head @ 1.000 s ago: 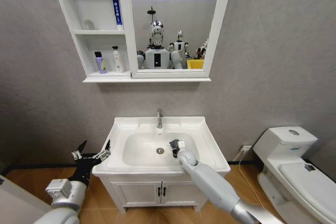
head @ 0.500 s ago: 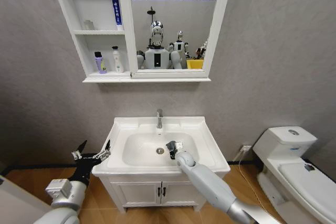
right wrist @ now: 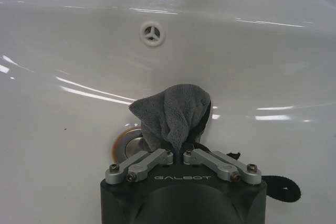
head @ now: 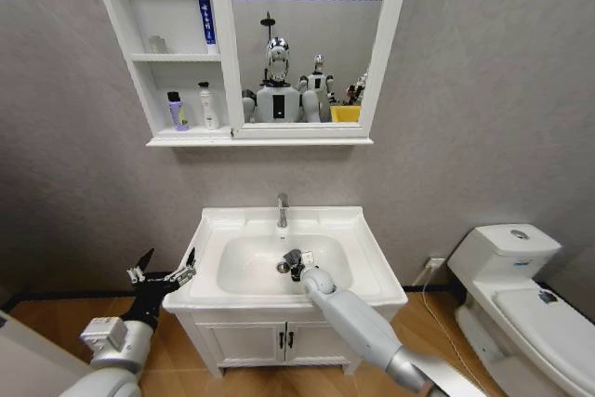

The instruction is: Move facial cleanser and shampoo from washbasin to cabinet, then wipe washbasin with towel.

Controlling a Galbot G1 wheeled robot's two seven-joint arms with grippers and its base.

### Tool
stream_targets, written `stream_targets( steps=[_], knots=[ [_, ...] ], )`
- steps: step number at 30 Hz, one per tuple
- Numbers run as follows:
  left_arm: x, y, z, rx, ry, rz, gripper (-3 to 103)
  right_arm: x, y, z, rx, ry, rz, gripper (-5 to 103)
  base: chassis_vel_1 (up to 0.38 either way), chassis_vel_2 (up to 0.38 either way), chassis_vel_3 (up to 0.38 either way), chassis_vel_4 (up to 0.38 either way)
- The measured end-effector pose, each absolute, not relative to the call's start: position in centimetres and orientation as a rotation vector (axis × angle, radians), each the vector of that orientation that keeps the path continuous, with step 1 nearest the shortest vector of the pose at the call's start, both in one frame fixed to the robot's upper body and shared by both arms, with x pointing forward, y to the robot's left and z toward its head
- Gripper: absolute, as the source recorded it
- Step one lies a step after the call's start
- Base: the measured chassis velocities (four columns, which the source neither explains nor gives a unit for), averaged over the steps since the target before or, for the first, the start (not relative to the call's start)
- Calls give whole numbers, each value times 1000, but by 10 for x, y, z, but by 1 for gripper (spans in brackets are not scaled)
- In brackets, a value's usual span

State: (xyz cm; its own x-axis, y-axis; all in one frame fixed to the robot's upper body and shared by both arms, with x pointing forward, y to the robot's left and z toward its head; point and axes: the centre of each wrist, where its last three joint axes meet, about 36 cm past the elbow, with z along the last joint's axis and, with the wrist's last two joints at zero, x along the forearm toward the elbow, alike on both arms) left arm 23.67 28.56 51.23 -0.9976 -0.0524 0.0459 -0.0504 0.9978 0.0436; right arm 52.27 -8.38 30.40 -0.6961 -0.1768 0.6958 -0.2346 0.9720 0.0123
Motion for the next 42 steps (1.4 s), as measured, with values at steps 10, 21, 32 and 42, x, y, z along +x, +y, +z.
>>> stream_targets(
  steps=[10,21,32,42],
  knots=[
    [237,286,512,80,-3093,-66,100,523,-59,303,379,-2370,72,3,0,0,0,0],
    [237,286,512,80,-3093,-66,100,524,-46,297,400,-2374,60,3,0,0,0,0],
    [237,286,512,80,-3093,-66,100,522,-88,301,327,-2387,96,3,0,0,0,0],
    [237,286,512,80,-3093,-66,100,528,-101,306,300,-2392,106,3,0,0,0,0]
  ],
)
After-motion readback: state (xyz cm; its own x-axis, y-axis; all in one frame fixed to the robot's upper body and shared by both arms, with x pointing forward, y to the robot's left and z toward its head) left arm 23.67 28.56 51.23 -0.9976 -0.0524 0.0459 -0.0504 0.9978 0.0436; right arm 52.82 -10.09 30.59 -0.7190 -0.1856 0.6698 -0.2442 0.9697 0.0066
